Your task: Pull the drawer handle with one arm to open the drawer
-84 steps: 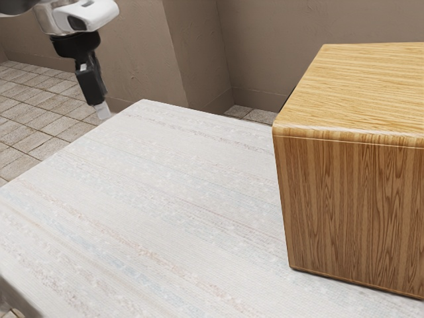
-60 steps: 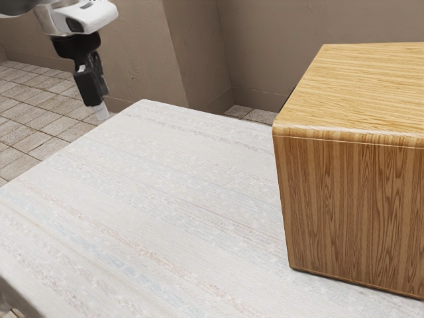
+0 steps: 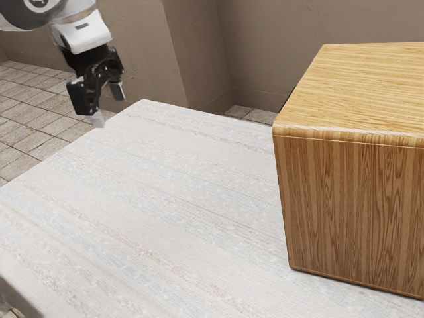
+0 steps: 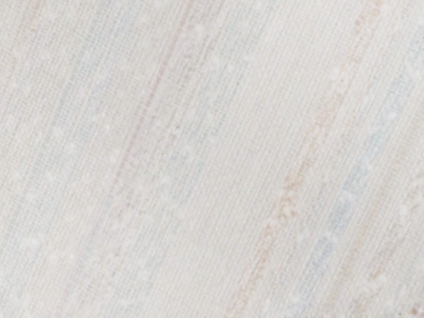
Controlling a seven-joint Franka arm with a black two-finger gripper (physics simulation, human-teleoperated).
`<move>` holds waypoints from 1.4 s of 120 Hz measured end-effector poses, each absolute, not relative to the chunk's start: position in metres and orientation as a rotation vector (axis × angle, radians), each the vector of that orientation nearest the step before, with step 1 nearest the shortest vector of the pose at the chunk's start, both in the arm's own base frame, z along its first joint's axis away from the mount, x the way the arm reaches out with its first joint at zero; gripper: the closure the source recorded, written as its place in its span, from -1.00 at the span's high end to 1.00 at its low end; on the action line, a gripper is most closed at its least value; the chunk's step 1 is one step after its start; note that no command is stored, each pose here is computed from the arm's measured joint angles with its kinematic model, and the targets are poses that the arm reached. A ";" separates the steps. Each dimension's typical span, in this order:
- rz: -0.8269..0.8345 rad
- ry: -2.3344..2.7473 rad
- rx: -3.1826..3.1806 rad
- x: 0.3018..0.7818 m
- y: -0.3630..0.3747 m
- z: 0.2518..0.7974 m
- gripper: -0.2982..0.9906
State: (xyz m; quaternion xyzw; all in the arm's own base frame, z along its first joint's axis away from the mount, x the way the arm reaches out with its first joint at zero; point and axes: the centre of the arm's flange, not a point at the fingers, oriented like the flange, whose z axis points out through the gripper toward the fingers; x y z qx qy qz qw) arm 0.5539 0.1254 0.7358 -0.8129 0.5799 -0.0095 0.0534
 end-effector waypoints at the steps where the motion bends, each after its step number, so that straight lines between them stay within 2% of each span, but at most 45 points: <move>1: -0.034 1.785 -2.451 0.555 0.124 0.736 0.53; 18: -0.119 2.187 -2.069 0.585 0.095 0.727 0.53; 38: -0.273 2.463 -1.677 0.615 0.108 0.718 0.50; 64: -0.618 2.652 -1.145 0.643 0.102 0.726 0.26; 81: -0.744 2.710 -0.831 0.662 0.078 0.716 0.16; 131: -0.868 2.640 -0.273 0.698 0.034 0.699 0.06; 168: -0.992 2.616 -0.224 0.718 0.003 0.675 0.02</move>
